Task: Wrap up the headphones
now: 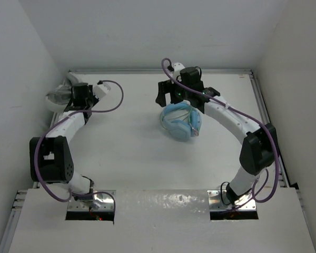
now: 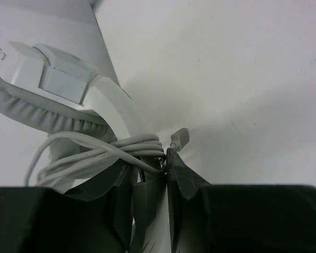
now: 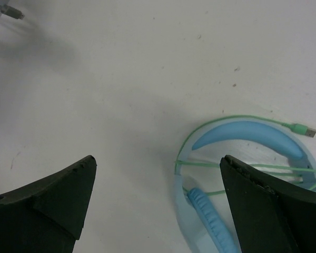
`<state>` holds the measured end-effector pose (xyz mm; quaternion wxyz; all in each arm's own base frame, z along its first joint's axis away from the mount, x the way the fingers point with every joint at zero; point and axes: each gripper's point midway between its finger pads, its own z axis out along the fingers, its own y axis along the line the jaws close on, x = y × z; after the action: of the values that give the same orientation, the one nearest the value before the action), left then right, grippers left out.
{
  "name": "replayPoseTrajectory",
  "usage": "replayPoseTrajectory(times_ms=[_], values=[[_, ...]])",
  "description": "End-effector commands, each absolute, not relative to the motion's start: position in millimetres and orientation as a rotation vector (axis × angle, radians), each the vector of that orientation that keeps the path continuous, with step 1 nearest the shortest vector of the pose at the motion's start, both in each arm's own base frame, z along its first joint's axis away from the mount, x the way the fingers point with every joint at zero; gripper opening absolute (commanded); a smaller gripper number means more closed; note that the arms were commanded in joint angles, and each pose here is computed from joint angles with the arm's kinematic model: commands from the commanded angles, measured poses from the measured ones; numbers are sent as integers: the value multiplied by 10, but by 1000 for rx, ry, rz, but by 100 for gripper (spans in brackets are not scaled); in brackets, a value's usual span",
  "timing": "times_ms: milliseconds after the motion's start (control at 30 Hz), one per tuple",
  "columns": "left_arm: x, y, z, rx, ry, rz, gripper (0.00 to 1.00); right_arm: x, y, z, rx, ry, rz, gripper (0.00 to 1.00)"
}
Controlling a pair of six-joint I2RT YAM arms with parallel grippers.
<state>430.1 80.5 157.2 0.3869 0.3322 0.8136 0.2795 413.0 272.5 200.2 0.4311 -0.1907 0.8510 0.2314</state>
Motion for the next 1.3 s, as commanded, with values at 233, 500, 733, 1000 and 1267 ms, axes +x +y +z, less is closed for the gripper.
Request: replayPoseTrajectory(times_ms=[233,500,733,1000,1267], values=[[3853,796,810,584,2205,588,0,3808,2836,2050,-557,2081,644,99],[3528,530,247,663,2399,345,27,3724,2818,2028,-554,2081,655,99],[3390,358,403,623,2410,216,57,3716,2801,2099,-563,2069,646,99],[3445,137,1208,614,2236,113,100,3738,2809,2119,-566,2064,642,99],[3595,195,1935,518,2145,135,100,3684,2757,2085,-572,2085,626,99]])
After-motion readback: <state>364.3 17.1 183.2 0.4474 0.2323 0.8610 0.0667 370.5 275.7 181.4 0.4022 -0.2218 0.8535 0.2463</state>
